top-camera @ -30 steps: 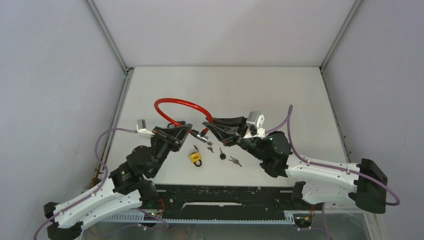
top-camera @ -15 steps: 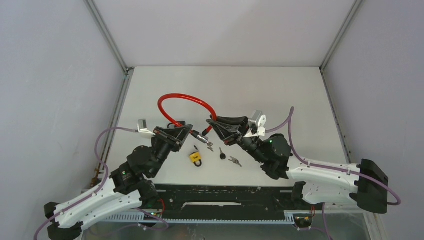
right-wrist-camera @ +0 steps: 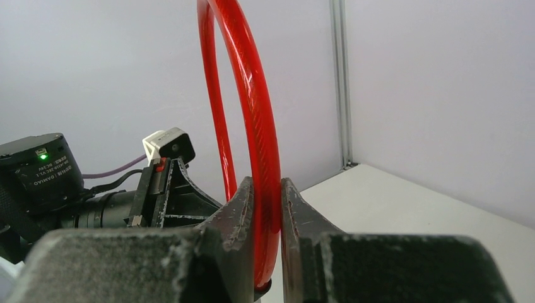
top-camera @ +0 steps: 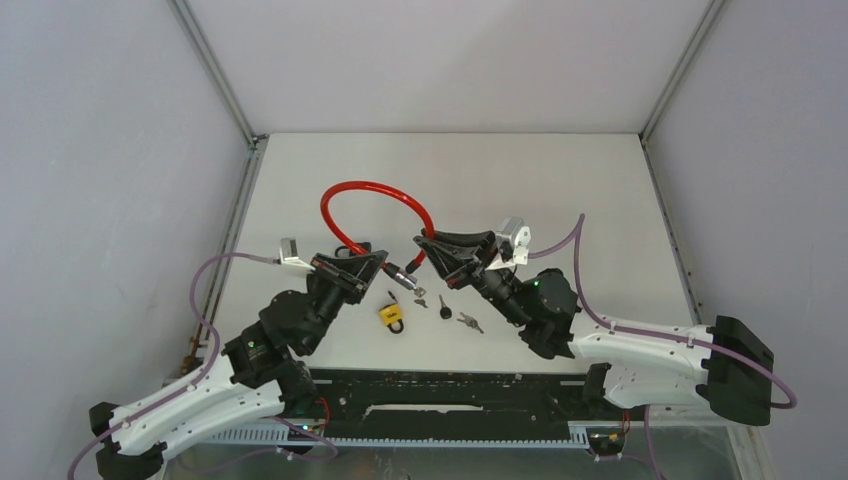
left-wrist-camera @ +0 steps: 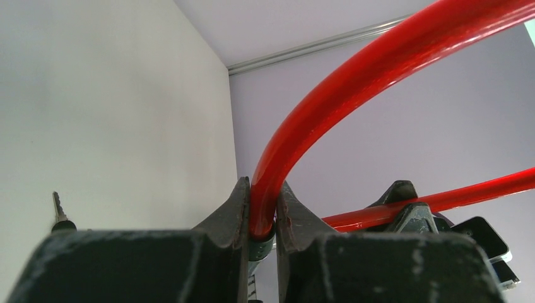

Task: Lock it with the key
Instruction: Lock the lock.

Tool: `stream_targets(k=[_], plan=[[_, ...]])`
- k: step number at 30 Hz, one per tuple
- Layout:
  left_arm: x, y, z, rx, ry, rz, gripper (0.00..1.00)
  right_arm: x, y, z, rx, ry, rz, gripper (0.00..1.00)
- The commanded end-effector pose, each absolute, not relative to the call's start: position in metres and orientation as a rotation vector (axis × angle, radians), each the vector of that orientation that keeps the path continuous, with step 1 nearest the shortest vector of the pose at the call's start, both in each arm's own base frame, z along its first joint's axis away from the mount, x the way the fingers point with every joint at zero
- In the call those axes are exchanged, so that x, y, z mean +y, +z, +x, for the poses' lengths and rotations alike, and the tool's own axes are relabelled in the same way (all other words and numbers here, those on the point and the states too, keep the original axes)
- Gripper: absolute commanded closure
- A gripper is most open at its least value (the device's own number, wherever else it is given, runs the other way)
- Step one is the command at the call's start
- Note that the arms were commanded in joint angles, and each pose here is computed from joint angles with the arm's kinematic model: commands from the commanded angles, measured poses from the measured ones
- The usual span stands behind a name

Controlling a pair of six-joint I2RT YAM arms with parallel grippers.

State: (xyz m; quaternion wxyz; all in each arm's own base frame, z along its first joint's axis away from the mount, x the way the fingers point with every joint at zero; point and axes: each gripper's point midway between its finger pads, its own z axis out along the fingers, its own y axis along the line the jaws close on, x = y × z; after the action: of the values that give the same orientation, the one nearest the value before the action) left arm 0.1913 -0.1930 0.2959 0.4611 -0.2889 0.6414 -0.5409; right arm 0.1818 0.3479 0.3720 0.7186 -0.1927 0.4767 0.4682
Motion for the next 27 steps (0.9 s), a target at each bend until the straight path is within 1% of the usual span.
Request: stream_targets(k=[1, 13, 27], plan=[[-0.189, 0.359, 0.182, 1.356, -1.582, -0.75, 1.0, 0.364, 0.32, 0.176, 1.207, 1.06, -0.507, 1.0], [-0.19, 0.362, 0.182, 1.352, -1.588, -0.74, 1.0, 0.368, 0.291, 0.169, 1.295, 1.113, -0.462, 1.0], [-0.186, 0.361, 0.181, 1.338, -1.589, -0.746, 1.0, 0.353, 0.258, 0.169, 1.372, 1.136, -0.281, 1.0]])
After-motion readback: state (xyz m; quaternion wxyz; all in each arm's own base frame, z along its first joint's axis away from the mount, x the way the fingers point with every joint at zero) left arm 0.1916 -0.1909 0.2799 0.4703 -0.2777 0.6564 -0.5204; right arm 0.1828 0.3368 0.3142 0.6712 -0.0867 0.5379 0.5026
